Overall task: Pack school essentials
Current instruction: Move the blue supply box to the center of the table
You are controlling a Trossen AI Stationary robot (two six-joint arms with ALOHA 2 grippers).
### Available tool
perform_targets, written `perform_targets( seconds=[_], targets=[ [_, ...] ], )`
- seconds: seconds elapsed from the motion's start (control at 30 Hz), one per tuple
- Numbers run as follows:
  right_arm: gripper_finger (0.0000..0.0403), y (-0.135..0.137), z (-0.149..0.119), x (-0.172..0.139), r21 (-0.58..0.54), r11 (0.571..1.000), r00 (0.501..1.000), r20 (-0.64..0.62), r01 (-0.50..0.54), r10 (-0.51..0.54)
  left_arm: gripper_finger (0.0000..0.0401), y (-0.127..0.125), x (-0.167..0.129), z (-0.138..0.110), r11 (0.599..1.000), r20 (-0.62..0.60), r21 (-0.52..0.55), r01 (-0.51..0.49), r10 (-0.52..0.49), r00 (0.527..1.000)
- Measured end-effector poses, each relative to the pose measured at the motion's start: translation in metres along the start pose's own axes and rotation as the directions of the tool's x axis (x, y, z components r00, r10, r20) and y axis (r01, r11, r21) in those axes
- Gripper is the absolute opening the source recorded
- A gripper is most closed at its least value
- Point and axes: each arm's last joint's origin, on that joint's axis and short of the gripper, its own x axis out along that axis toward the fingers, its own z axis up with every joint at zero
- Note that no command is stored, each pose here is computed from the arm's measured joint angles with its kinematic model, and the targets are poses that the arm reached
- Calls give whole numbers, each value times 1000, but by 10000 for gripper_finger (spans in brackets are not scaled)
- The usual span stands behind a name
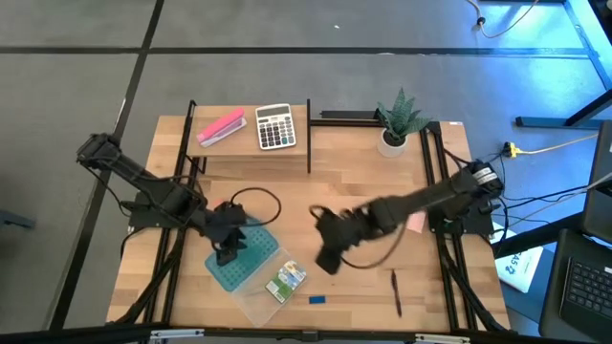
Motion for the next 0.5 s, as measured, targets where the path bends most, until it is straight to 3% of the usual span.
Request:
perform_targets(
  seconds=[0.17,0.3,0.5],
  targets=[
    [15,-14,35,26,-144,981,990,32,-130,136,135,-12,0,-15,997,-42,-72,21,-24,999],
    [15,-19,51,58,-266,930,964,12,-254,267,135,-21,5,-29,994,-86,-110,11,-21,996],
    [15,-32,62,102,-387,852,928,-31,-354,371,135,-29,14,-45,983,-146,-180,-45,19,989]
  ],
)
